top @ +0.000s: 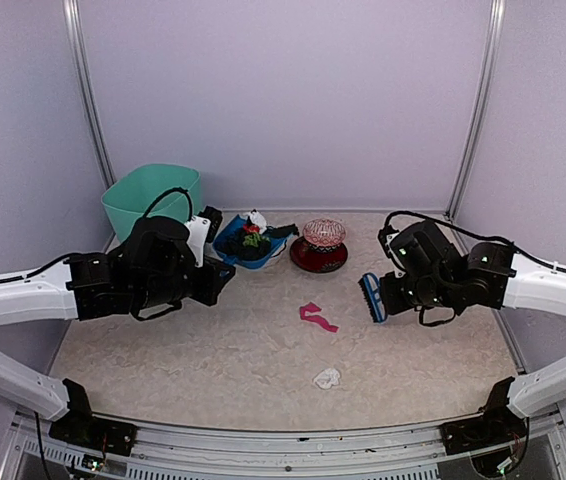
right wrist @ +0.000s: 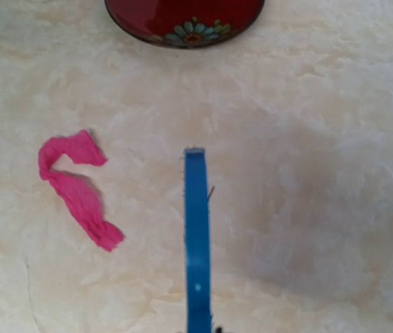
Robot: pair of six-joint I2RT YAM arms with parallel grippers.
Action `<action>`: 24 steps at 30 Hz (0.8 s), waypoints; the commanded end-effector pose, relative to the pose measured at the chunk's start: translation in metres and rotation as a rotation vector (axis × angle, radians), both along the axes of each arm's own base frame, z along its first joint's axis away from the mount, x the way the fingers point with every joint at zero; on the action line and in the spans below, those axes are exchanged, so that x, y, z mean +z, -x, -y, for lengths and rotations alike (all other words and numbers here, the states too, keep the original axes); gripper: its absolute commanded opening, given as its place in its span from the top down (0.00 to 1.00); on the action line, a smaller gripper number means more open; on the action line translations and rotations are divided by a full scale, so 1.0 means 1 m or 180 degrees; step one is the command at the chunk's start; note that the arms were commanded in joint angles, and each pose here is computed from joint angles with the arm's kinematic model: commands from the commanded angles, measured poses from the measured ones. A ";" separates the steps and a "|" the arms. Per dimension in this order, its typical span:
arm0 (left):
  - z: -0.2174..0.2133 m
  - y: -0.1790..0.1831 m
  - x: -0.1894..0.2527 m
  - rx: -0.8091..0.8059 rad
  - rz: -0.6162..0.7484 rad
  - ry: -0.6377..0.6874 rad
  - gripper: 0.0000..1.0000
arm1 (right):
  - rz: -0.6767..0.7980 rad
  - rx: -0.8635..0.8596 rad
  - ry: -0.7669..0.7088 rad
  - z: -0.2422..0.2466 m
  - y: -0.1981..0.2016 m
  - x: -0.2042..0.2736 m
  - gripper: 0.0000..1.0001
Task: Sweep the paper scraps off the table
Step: Dump the paper scraps in the dustpan into the trash bin.
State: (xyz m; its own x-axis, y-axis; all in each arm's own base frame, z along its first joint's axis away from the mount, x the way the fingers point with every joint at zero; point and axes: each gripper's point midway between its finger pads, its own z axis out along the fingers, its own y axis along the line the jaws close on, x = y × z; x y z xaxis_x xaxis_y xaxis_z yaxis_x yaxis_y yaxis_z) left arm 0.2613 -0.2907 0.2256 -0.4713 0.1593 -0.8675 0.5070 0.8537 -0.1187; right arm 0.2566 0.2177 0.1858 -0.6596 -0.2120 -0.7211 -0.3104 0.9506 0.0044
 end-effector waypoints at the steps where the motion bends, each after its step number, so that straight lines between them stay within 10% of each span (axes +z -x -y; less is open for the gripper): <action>1: -0.021 -0.013 0.032 0.0160 0.0119 -0.0112 1.00 | 0.0067 0.0054 -0.0056 -0.006 -0.009 0.001 1.00; 24: -0.114 -0.081 0.128 0.0870 -0.0166 0.0709 1.00 | 0.0118 0.0247 0.0031 -0.017 -0.028 -0.008 1.00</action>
State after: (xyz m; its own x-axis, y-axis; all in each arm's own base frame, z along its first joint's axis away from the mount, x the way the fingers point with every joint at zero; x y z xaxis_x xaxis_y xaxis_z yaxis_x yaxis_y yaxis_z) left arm 0.3455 -0.1832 0.3457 -0.4698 -0.0835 -0.8788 0.2495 0.9424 -0.2229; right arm 0.2787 0.2329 0.1777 -0.6248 -0.2684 -0.7332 -0.3759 0.9264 -0.0188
